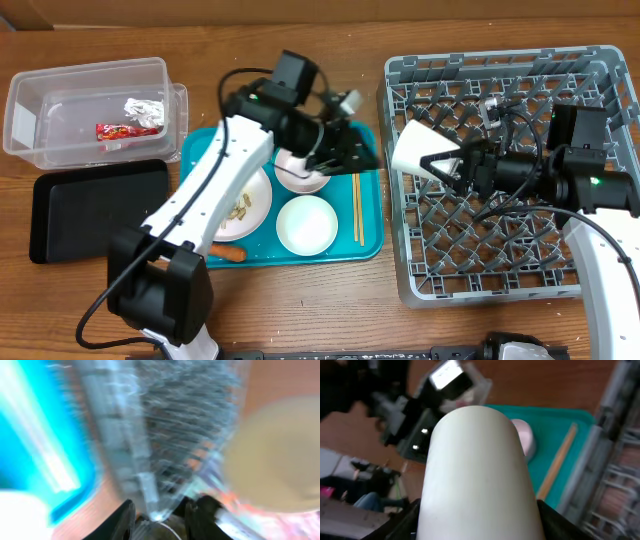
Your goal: Sort waste into correct bins and load items into the dishwasher
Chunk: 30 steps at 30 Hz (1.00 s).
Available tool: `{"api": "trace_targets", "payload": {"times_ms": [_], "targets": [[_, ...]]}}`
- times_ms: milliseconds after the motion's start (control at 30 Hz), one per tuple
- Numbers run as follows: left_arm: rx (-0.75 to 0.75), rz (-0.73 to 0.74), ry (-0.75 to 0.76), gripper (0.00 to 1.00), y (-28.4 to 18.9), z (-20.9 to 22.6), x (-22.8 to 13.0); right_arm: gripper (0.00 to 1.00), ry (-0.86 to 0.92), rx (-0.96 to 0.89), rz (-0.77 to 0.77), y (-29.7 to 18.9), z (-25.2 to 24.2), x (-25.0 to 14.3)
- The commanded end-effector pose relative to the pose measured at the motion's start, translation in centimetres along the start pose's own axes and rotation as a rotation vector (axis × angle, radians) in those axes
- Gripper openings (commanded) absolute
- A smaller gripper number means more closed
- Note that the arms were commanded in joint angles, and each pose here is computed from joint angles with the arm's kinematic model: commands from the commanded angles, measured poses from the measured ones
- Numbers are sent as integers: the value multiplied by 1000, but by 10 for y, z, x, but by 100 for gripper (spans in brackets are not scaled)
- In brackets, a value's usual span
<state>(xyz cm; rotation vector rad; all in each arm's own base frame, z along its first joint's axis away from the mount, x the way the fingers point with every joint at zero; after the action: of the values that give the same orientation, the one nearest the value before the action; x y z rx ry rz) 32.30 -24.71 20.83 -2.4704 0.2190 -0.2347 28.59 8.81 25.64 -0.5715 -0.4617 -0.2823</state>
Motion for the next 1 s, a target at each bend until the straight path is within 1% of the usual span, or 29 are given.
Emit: {"api": "trace_targets", "payload": {"times_ms": [0,100,233,300,367,500,600,700,867,967], "targets": [[369,-151,-5,35,-57,46,4,38,112,-305,-82,-26,-29,18],[518,-220,-66,35,-99,65,-4,38,274,-500,-143,-59,-53,19],[662,-303,-116,35,-142,78,-16,38,431,-671,-221,-104,-79,14],[704,-331,-129,35,-156,80,-21,38,499,-748,-255,-126,-94,7],[737,-359,-143,35,-170,81,-26,37,613,-887,-308,-157,-115,-6],[741,-372,-145,35,-174,80,-28,38,852,-1150,-425,-216,-144,-37],[740,-372,-145,35,-174,80,-28,38,937,-1190,-467,-233,-149,-49],[740,-374,-144,35,-174,80,-27,37,995,-1193,-486,-239,-154,-55],[740,-372,-145,35,-174,80,-28,39,1043,-1183,-420,-230,-166,-64],[740,-371,-146,35,-174,80,-28,39,1070,-1141,-384,-220,-175,-66]]}}
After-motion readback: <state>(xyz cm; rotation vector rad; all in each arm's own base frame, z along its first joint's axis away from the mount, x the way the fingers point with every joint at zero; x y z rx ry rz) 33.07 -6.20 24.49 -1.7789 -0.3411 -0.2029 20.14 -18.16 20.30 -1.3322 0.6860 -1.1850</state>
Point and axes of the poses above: each gripper's point midway between its finger pads, its own y axis out along the fingers, its own z axis along the line the jaws close on, x = y × z, the point moved 3 cm from there along -y, back along the fingers, and after that the axes turned 7 degrees about y, right-handed, at the moved point
